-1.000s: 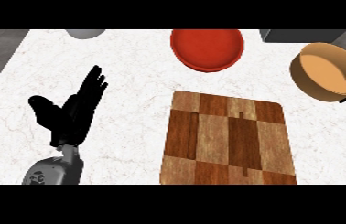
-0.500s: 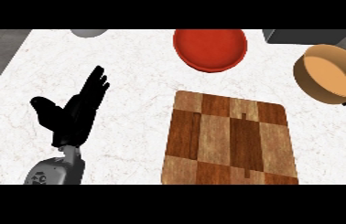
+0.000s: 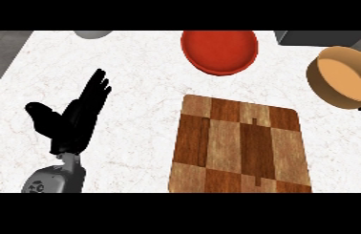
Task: Pick the squash from the cutting board and place it in the pot
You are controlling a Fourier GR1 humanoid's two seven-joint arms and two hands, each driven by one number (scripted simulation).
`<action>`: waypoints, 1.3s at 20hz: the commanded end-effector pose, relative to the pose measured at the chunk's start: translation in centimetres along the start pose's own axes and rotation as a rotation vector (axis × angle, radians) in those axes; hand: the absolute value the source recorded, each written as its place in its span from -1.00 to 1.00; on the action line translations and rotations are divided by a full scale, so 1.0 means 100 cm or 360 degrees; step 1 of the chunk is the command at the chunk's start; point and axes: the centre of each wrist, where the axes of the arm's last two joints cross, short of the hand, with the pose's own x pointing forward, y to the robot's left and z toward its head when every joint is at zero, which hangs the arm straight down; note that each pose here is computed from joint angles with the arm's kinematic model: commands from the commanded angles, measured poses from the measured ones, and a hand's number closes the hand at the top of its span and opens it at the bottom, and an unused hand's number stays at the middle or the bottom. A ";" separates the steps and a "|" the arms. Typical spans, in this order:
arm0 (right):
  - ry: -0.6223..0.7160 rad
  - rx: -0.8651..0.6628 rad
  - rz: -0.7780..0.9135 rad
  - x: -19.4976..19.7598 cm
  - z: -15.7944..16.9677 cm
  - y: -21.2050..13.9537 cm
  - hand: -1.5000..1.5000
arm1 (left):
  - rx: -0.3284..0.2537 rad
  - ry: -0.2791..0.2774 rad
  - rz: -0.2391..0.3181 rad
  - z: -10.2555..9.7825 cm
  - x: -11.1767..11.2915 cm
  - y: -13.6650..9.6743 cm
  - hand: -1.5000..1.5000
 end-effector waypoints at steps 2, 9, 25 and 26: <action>-0.0059 0.0099 0.0050 -0.004 -0.017 0.032 1.00 | -0.0006 0.0018 -0.0006 -0.003 -0.012 -0.003 0.00; 0.0230 0.0341 -0.0252 -0.006 -0.044 0.100 -1.00 | -0.0013 0.0007 -0.0007 -0.002 0.004 0.003 0.00; 0.0232 -0.0312 -0.1067 -0.032 -0.022 0.054 -1.00 | 0.0014 -0.0005 0.0005 -0.003 -0.006 0.008 0.00; 0.0282 -0.0366 -0.1060 -0.045 -0.014 0.066 -1.00 | -0.0023 -0.0026 -0.0001 -0.001 0.007 -0.008 0.00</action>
